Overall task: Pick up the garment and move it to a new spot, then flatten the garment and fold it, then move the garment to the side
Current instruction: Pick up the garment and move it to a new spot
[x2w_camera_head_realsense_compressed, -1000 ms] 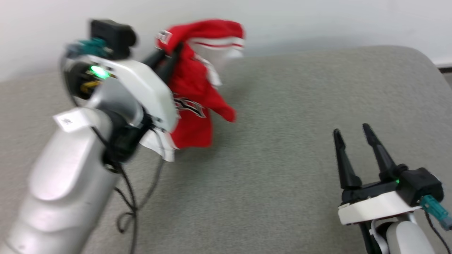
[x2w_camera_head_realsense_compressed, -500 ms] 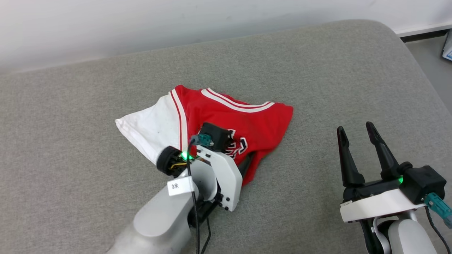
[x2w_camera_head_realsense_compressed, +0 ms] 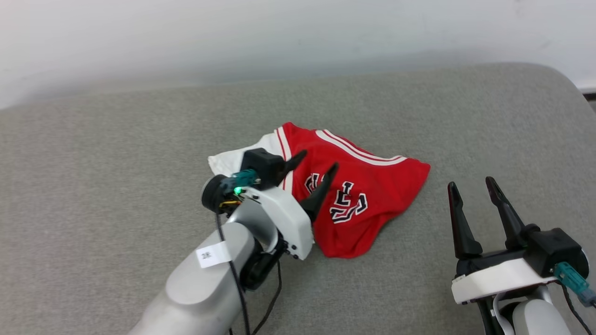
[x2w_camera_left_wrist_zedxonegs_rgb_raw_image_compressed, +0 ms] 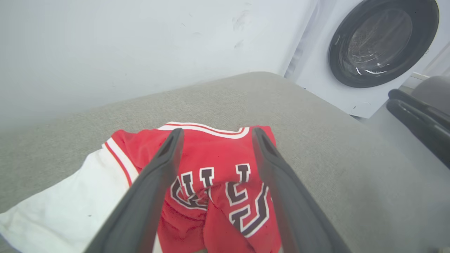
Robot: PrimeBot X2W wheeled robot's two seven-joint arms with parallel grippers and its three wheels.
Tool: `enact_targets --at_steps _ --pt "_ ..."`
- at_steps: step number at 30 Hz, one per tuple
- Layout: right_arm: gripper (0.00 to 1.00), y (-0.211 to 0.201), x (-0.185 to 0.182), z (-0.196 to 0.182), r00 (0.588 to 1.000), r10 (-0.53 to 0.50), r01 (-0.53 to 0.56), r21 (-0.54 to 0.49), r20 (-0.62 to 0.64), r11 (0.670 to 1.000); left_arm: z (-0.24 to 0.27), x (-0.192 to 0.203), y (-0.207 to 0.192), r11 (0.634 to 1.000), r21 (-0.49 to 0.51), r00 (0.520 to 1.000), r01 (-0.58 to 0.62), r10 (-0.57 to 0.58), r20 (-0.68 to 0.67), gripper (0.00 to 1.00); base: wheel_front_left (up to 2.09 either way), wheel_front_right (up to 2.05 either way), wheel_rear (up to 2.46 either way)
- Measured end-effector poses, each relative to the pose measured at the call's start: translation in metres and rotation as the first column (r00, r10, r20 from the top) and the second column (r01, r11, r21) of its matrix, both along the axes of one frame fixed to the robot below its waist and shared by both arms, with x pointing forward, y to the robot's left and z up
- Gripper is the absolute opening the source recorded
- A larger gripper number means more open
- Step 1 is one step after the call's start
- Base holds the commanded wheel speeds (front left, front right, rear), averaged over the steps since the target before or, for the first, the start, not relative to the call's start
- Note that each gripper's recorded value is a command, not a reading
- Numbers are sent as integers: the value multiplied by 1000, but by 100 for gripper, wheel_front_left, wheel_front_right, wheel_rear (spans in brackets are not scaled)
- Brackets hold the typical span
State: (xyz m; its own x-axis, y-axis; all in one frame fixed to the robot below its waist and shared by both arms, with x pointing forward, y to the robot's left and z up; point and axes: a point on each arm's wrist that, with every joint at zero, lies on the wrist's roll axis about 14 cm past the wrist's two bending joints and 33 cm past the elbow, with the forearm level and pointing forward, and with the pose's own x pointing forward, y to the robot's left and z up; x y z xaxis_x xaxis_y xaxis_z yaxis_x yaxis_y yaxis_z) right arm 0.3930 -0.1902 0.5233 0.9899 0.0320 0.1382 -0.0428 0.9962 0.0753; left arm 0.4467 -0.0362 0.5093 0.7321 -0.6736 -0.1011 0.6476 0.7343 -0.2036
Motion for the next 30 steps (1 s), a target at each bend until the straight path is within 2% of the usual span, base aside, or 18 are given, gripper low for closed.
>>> enact_targets --at_steps 4,5,6,9,10,15,21,26,30 --pt "100 9 -2 7 1000 25 -24 -3 19 1000 36 4 39 994 -38 986 -106 110 128 100 0 0 0" --pt "100 14 -4 9 999 41 -41 -3 27 999 52 6 70 981 -44 958 -188 193 214 100 0 0 0" --pt "100 14 -4 9 999 41 -41 -3 27 999 52 6 70 981 -44 958 -188 193 214 100 0 0 0" --pt "100 23 -8 15 997 66 -66 -3 45 998 65 -9 120 951 -64 903 -304 309 300 100 0 0 0" --pt "100 23 -8 15 997 66 -66 -3 45 998 65 -9 120 951 -64 903 -304 309 300 100 0 0 0" --pt "100 31 -10 23 994 90 -90 -4 69 996 59 -35 169 896 -43 838 -441 429 337 100 0 0 0" --pt "100 32 -13 25 993 93 -93 -4 77 996 47 -66 194 834 -81 781 -545 541 312 100 0 0 0" --pt "100 32 -18 22 993 92 -92 0 68 996 26 -84 194 827 -52 786 -560 551 280 100 0 0 0" --pt "100 32 -19 22 993 91 -91 1 69 996 18 -87 195 818 -72 785 -571 569 245 100 0 0 0"
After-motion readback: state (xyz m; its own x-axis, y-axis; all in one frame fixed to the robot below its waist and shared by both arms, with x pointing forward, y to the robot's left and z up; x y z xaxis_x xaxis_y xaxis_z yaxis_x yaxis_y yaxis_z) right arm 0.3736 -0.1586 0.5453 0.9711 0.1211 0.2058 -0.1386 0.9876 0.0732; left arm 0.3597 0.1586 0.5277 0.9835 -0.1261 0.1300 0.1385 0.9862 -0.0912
